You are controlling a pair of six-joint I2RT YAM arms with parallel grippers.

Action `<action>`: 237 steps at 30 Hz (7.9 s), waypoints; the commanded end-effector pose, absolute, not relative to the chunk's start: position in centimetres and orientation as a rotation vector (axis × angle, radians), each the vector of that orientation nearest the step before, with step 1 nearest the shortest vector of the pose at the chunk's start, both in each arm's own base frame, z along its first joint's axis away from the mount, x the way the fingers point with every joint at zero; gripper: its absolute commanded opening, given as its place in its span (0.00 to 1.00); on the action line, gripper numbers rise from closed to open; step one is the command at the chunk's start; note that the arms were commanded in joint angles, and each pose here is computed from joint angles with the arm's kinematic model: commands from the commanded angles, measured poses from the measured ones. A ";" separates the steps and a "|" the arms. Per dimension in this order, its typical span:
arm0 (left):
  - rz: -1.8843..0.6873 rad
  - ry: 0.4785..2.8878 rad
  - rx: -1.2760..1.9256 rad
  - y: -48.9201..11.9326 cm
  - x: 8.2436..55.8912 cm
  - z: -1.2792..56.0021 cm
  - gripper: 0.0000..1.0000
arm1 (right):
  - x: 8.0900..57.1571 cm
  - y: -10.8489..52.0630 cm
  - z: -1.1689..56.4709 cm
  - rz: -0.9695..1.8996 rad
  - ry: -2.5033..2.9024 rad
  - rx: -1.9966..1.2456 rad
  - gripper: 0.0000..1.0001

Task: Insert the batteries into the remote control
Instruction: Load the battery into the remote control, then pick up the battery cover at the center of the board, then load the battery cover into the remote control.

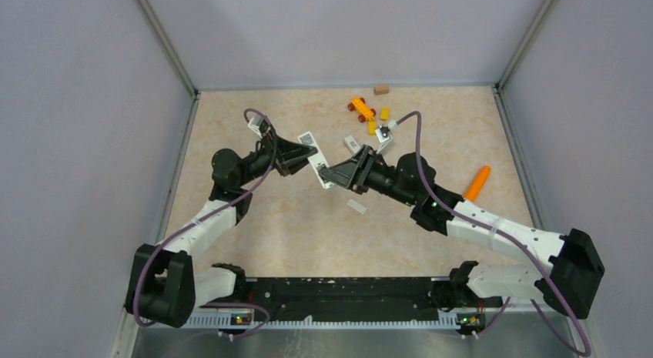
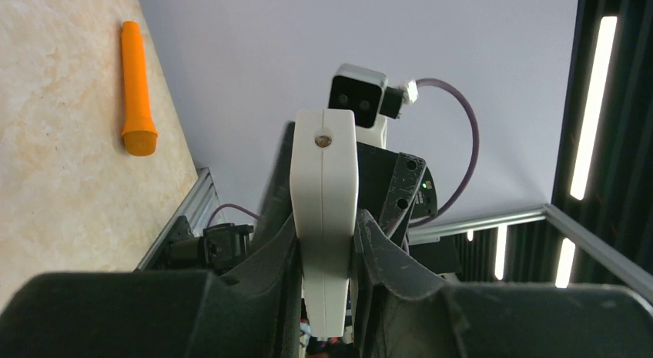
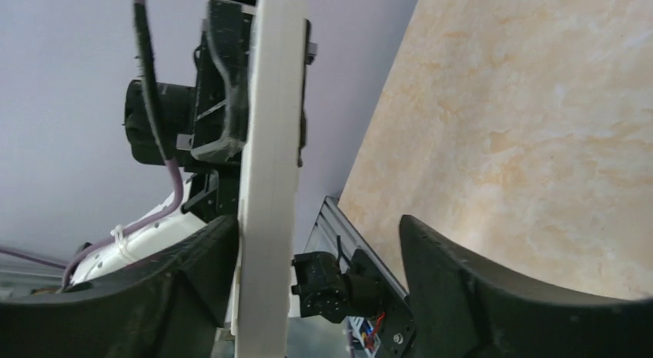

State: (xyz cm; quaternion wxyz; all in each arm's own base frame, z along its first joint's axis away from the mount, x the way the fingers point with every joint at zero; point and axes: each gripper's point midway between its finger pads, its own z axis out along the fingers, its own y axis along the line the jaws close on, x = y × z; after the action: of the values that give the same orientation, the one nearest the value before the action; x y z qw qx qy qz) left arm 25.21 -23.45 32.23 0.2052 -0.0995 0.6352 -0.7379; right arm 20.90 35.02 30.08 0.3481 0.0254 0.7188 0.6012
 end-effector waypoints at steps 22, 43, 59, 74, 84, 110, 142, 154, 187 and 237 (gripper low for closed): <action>-1.790 1.723 0.067 -23.2 24.1 34.5 0.00 | 20.2 34.2 30.4 1.450 1.813 -0.318 0.50; -1.434 1.887 -0.184 -19.6 27.3 28.1 0.00 | 22.4 31.4 27.7 1.141 1.898 -0.348 0.71; -1.150 2.001 -0.448 -14.5 28.9 21.7 0.00 | 26.9 25.0 10.2 0.287 2.306 -0.824 0.76; -1.166 2.013 -0.455 -14.3 29.5 21.3 0.00 | 25.7 26.3 4.2 0.287 2.477 -1.147 0.56; -1.178 2.010 -0.459 -14.2 29.7 21.4 0.00 | 25.7 26.2 3.0 0.256 2.520 -1.180 0.55; -1.212 2.013 -0.437 -14.4 29.2 21.1 0.00 | 26.0 25.9 2.9 0.205 2.566 -1.133 0.20; -1.238 1.559 -0.157 -16.4 28.4 23.9 0.00 | 21.7 35.4 22.5 0.737 2.087 -0.854 0.21; -1.238 1.538 -0.124 -16.7 27.6 24.8 0.00 | 20.7 38.5 22.1 0.711 2.149 -0.880 0.21; -1.287 1.594 -0.074 -17.7 27.3 24.9 0.00 | 21.9 39.1 20.6 0.629 2.165 -0.882 0.21; -1.532 1.606 -0.235 -18.3 26.2 27.8 0.00 | 23.4 39.5 20.1 0.681 2.298 -0.577 0.36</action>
State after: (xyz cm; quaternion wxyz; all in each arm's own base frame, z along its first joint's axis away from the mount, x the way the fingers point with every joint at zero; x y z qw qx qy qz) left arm 27.48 -17.19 21.52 0.4317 -0.1354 0.7004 -0.5520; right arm 22.00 38.43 18.25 0.2972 -0.2577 0.8906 0.2283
